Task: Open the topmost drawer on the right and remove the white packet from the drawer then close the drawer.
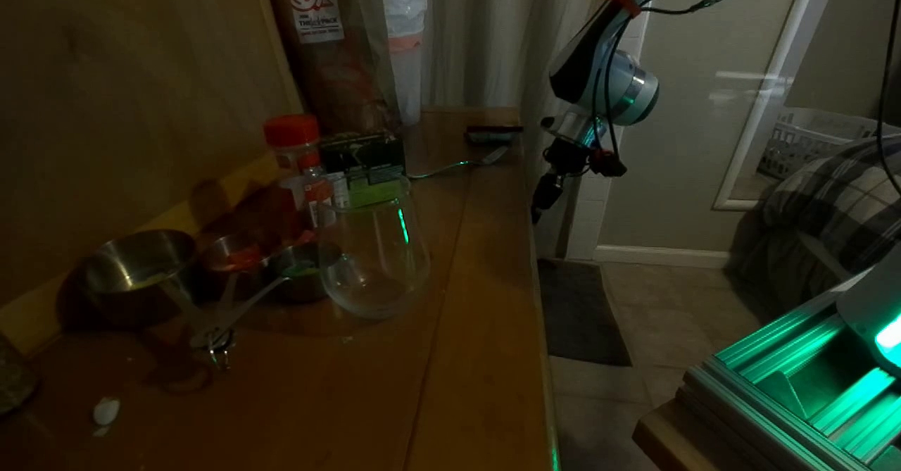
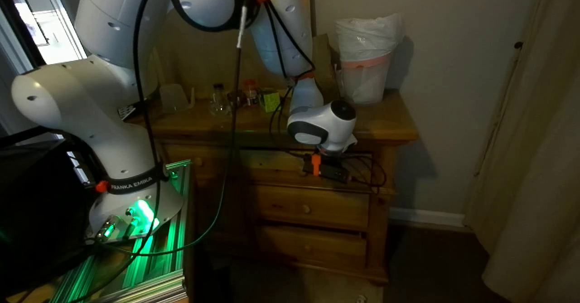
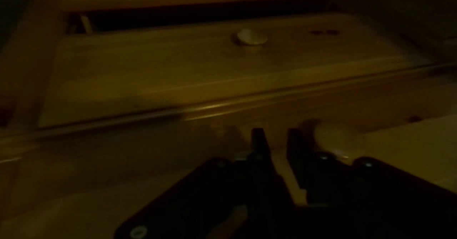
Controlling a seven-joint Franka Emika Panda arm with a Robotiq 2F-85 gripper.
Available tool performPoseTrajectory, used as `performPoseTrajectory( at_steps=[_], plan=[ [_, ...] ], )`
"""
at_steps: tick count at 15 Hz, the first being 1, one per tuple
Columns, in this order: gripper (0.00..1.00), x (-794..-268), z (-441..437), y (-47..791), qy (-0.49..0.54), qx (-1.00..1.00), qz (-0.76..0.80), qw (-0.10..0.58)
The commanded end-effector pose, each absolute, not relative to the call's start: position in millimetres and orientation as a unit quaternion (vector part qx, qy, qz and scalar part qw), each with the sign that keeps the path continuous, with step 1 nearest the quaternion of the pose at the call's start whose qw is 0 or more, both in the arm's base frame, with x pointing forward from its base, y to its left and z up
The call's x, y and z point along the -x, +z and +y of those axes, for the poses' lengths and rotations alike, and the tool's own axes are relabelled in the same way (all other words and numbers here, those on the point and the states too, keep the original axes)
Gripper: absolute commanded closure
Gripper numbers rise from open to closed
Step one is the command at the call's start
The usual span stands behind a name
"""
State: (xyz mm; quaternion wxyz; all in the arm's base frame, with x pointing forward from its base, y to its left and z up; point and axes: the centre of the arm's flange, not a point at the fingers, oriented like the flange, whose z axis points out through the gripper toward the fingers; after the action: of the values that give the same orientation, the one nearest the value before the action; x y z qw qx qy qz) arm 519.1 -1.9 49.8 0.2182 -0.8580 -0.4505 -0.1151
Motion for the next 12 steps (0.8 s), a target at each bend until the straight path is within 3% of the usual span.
performPoseTrajectory(
  at_steps=[1, 8, 12],
  plan=[
    [0.46, -517.0, -39.6, 95.6, -0.09, 0.86, -0.473, 0.166],
    [0.01, -502.7, -58.9, 214.8, -0.103, 0.847, -0.503, 0.137],
    [0.0, -486.4, -54.9, 274.4, -0.115, 0.85, -0.494, 0.143]
  ],
)
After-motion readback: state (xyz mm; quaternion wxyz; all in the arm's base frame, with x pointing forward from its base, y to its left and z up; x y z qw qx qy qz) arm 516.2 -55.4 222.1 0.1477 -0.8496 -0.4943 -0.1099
